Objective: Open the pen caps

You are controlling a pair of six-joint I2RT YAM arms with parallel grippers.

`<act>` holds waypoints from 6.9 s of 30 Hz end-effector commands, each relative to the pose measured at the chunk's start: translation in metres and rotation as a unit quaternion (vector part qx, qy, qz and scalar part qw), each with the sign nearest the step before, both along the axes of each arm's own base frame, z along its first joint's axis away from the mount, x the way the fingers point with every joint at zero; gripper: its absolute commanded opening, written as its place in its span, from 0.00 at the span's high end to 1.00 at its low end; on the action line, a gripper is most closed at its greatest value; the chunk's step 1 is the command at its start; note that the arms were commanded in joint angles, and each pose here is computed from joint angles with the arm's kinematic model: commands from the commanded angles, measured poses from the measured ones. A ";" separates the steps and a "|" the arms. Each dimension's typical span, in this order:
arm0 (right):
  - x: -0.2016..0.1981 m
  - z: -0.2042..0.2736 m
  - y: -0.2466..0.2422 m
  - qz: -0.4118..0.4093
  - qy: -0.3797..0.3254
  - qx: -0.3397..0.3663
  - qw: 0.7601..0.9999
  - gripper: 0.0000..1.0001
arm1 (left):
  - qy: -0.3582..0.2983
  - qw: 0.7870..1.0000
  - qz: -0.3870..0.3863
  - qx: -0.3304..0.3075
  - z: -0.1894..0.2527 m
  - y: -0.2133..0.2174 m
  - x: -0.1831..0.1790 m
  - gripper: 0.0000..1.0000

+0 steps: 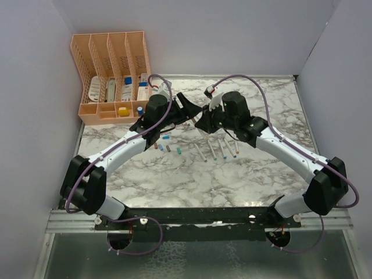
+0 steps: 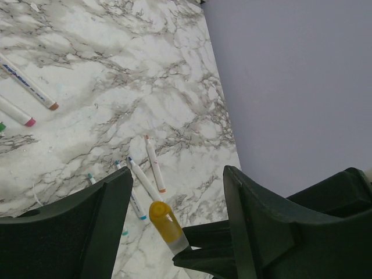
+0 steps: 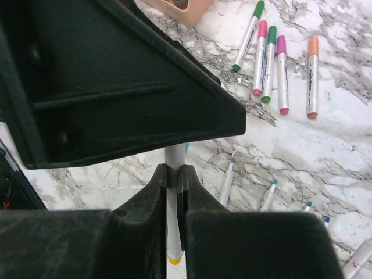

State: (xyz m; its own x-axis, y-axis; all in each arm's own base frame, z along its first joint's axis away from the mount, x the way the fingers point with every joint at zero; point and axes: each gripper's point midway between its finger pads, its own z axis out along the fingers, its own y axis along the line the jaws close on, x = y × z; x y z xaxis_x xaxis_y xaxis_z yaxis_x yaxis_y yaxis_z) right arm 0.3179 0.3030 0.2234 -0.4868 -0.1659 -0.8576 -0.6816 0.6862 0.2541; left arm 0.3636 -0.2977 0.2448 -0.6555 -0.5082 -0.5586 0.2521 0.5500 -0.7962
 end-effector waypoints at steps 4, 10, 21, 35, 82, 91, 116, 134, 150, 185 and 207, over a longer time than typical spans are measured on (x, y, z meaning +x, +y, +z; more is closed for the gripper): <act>-0.001 0.032 0.004 0.003 -0.035 0.033 0.999 0.99 | -0.006 1.000 -0.016 -0.019 0.004 -0.005 -0.012 0.44; -0.002 0.031 0.005 0.005 -0.034 0.031 0.999 0.99 | -0.009 1.000 -0.010 -0.022 0.007 -0.003 -0.012 0.56; -0.003 0.020 0.003 0.005 -0.026 0.025 0.999 0.99 | -0.015 1.000 -0.005 -0.026 0.014 -0.002 -0.010 0.67; -0.002 0.019 0.001 -0.005 -0.026 0.023 0.999 0.96 | -0.017 0.999 -0.012 -0.029 0.017 -0.003 -0.012 1.00; -0.060 -0.045 -0.046 -0.028 0.062 -0.021 0.997 0.99 | -0.034 0.995 0.092 -0.014 0.032 0.056 0.083 1.00; -0.025 -0.081 -0.081 -0.135 0.050 -0.125 0.982 0.99 | 0.031 0.996 0.068 0.055 -0.028 0.068 0.043 1.00; 0.152 -0.136 -0.076 -0.218 0.047 -0.205 0.953 0.99 | 0.158 0.946 0.047 0.280 -0.165 0.127 -0.063 1.00; 0.167 -0.148 -0.119 -0.249 0.088 -0.191 0.945 0.99 | 0.190 0.927 0.012 0.322 -0.197 0.122 -0.094 1.00; 0.076 -0.157 -0.211 -0.337 0.154 -0.201 0.907 0.99 | 0.214 0.909 -0.007 0.357 -0.229 0.135 -0.126 1.00; 0.042 -0.194 -0.235 -0.364 0.200 -0.208 0.885 0.43 | 0.126 0.945 0.034 0.301 -0.122 0.132 -0.111 0.35; 0.189 -0.087 -0.106 -0.154 0.040 -0.160 0.974 0.28 | 0.027 0.972 0.110 0.207 -0.044 0.125 -0.076 0.01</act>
State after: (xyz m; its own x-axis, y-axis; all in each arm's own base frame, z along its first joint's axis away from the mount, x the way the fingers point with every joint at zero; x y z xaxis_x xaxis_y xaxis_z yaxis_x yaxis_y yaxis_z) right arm 0.5054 0.1528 0.1585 -0.6186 -0.1480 -0.7716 -0.2837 0.9579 0.0437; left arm 0.2804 -0.1698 0.1849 -0.6318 -0.3369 -0.6981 0.0452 0.8831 -0.4671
